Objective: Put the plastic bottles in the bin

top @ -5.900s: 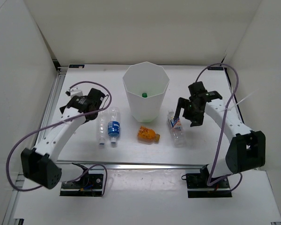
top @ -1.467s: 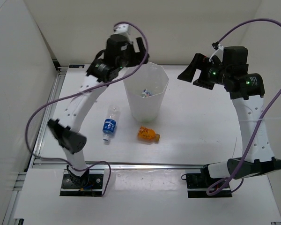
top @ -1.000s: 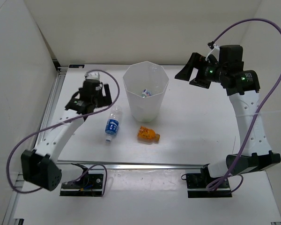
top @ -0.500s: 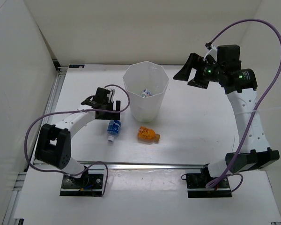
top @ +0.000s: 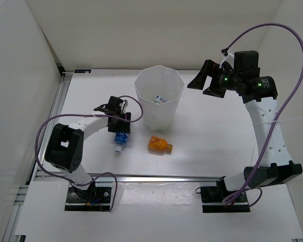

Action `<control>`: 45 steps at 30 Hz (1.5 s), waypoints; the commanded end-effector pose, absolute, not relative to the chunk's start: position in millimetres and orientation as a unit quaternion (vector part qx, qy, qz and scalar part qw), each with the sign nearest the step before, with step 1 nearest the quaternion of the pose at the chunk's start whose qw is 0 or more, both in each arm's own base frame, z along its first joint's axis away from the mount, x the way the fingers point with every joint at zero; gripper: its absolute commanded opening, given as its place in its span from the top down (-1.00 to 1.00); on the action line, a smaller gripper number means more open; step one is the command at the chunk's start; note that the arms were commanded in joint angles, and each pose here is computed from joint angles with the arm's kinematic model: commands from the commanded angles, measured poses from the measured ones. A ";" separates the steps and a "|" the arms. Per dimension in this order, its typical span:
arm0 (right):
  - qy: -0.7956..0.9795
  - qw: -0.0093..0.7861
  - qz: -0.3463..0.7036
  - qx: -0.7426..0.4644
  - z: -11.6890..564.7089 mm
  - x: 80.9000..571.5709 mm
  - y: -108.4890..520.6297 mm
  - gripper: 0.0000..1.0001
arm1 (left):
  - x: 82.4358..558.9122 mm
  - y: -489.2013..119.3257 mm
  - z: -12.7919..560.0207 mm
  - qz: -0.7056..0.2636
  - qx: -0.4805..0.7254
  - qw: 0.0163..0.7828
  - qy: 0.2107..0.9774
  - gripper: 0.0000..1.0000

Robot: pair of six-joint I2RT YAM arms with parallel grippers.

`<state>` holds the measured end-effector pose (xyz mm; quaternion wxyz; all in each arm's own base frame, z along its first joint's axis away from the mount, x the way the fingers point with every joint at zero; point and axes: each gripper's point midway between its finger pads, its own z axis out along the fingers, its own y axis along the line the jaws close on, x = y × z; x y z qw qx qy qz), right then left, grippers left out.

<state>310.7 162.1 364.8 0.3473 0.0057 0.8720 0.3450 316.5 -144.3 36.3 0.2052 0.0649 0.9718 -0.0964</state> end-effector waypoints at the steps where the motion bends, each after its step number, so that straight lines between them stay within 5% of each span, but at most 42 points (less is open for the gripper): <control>1: 0.867 0.363 0.341 -0.003 370.2 306.2 158.7 -0.99 | 341.3 -139.9 117.1 -0.107 0.033 0.325 0.939 0.09; 10: 0.876 0.340 0.342 0.012 354.1 316.0 161.6 -0.99 | 391.9 -120.4 375.7 -0.132 -0.051 0.584 0.800 0.06; 17: 0.877 0.337 0.341 0.024 344.8 325.4 162.8 -0.99 | 432.1 -197.6 467.6 -0.254 -0.013 0.619 0.743 0.01; 28: 0.881 0.358 0.307 0.035 337.6 319.4 146.2 -0.99 | 467.4 -271.7 411.6 -0.294 0.038 0.556 0.777 -0.26; 30: 0.884 0.357 0.299 0.034 331.3 316.2 143.4 -0.99 | 464.8 -267.8 395.2 -0.283 0.034 0.544 0.789 -0.87; 31: 0.885 0.360 0.295 0.036 330.3 313.5 141.0 -0.99 | 459.6 -263.2 401.4 -0.282 0.031 0.549 0.786 -1.00; 39: 0.882 0.387 0.268 -0.038 327.7 287.7 148.4 -0.99 | 414.9 -206.9 480.2 -0.251 0.007 0.632 0.733 -1.00; 45: 0.883 0.383 0.163 -0.218 288.1 243.9 192.5 -0.99 | 368.6 -114.1 408.0 -0.129 -0.120 0.618 0.766 -1.00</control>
